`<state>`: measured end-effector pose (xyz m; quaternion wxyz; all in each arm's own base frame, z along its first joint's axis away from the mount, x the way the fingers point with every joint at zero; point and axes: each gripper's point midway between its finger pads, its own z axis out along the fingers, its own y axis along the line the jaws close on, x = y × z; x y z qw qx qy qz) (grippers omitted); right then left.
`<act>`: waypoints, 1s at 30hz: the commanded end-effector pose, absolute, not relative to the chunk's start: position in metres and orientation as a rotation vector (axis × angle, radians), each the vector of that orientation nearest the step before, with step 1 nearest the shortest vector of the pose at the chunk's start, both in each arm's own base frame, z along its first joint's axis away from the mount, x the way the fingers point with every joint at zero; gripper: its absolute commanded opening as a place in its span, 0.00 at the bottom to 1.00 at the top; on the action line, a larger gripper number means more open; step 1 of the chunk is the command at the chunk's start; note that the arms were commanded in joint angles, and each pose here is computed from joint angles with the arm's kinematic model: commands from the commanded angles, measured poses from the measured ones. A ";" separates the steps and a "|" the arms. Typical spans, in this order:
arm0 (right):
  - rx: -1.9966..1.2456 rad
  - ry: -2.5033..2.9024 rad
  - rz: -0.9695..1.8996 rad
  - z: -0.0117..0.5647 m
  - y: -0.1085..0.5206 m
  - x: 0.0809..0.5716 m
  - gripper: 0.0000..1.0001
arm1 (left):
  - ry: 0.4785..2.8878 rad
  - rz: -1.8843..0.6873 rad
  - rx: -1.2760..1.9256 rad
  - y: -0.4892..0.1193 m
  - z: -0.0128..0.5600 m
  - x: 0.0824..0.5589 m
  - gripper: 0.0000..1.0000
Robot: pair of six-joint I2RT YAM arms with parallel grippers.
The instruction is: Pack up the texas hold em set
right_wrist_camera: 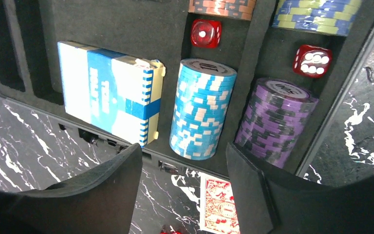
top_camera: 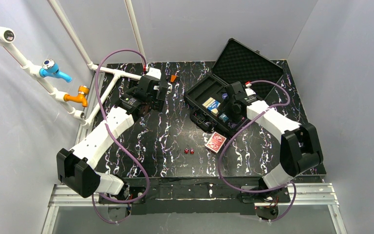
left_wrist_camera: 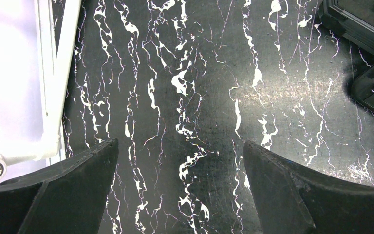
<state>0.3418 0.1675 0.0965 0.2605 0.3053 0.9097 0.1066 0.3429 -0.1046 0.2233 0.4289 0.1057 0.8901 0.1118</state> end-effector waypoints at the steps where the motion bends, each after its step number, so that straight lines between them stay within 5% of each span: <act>1: 0.793 2.393 0.315 0.124 0.162 0.342 0.68 | 2.207 0.292 0.251 -0.096 0.231 0.336 0.99; 15: 0.671 2.286 0.132 0.146 0.129 0.377 0.21 | 2.205 0.295 0.251 -0.096 0.232 0.336 0.99; 30: 0.548 2.447 0.072 0.098 0.139 0.386 0.12 | 2.212 0.304 0.254 -0.096 0.229 0.337 0.99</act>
